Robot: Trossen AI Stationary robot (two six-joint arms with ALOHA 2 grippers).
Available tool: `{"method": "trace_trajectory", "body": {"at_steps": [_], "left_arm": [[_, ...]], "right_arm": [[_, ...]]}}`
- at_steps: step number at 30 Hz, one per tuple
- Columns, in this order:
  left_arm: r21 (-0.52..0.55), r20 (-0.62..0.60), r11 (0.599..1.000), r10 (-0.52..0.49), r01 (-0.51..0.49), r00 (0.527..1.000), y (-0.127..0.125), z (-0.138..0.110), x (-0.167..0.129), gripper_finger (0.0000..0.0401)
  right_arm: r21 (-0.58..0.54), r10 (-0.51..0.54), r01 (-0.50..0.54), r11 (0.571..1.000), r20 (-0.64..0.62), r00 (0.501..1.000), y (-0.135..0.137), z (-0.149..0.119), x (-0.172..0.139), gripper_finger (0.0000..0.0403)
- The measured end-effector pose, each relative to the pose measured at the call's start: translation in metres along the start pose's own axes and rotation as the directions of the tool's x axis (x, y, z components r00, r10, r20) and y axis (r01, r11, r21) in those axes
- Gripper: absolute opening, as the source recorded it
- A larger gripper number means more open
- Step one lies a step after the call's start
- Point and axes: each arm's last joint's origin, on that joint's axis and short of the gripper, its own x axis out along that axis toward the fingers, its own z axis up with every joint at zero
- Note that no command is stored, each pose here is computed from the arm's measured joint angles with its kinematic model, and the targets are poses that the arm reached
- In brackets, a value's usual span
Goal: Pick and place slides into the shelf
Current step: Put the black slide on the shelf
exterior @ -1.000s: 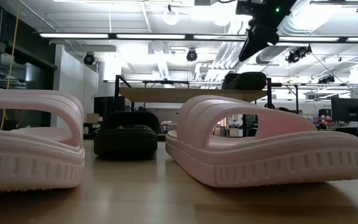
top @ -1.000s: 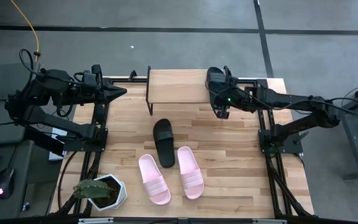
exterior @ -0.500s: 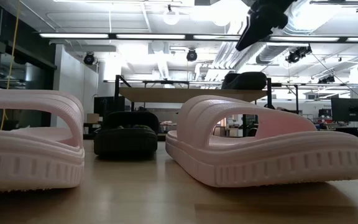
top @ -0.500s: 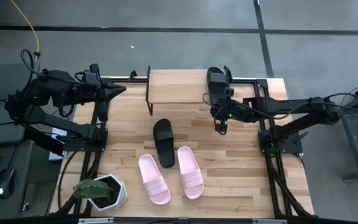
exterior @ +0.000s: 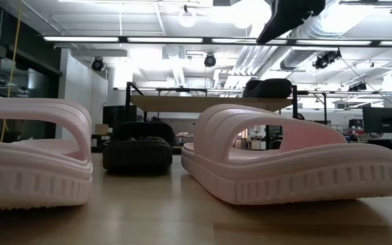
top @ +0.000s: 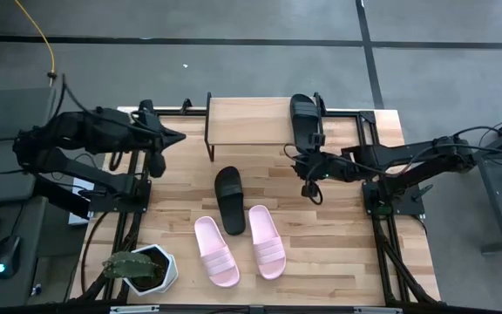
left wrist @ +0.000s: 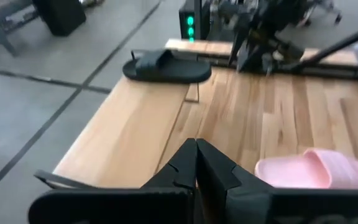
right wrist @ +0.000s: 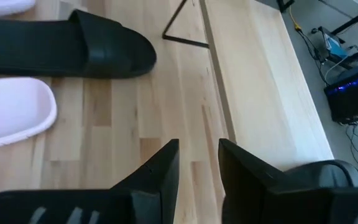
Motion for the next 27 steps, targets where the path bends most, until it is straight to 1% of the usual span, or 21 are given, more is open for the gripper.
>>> {"method": "trace_trajectory", "body": {"at_steps": [5, 9, 12, 16, 22, 25, 27], "left_arm": [[0.005, -0.075, 1.0, 0.008, -0.007, 0.997, -0.007, -0.001, 0.016, 0.0001], [0.025, -0.137, 1.0, 0.012, -0.009, 0.991, -0.013, -0.007, 0.034, 0.0001], [0.035, -0.19, 0.999, 0.021, -0.015, 0.982, -0.019, -0.015, 0.049, 0.0001], [0.055, -0.244, 0.997, 0.058, -0.045, 0.968, -0.024, -0.026, 0.065, 0.0001], [0.054, -0.27, 0.994, 0.111, -0.1, 0.956, -0.027, -0.041, 0.08, 0.0001], [0.037, -0.278, 0.994, 0.111, -0.104, 0.954, -0.029, -0.047, 0.085, 0.0001], [0.02, -0.285, 0.996, 0.093, -0.091, 0.954, -0.03, -0.051, 0.089, 0.0001]], "right_arm": [[0.011, 0.012, -0.012, 1.0, 0.014, 1.0, 0.003, 0.001, -0.001, 0.0102], [0.034, 0.024, -0.025, 0.999, 0.017, 1.0, 0.003, 0.002, -0.002, 0.0102], [0.052, 0.03, -0.031, 0.998, 0.023, 0.999, 0.003, 0.002, -0.002, 0.0102], [0.059, 0.057, -0.059, 0.997, 0.037, 0.998, 0.004, 0.003, -0.002, 0.0102], [0.075, 0.061, -0.065, 0.995, 0.055, 0.997, 0.004, 0.005, -0.002, 0.0102], [0.081, 0.072, -0.077, 0.994, 0.071, 0.995, 0.004, 0.007, -0.002, 0.0102], [0.081, 0.085, -0.091, 0.993, 0.075, 0.994, 0.005, 0.007, -0.001, 0.0102]]}}
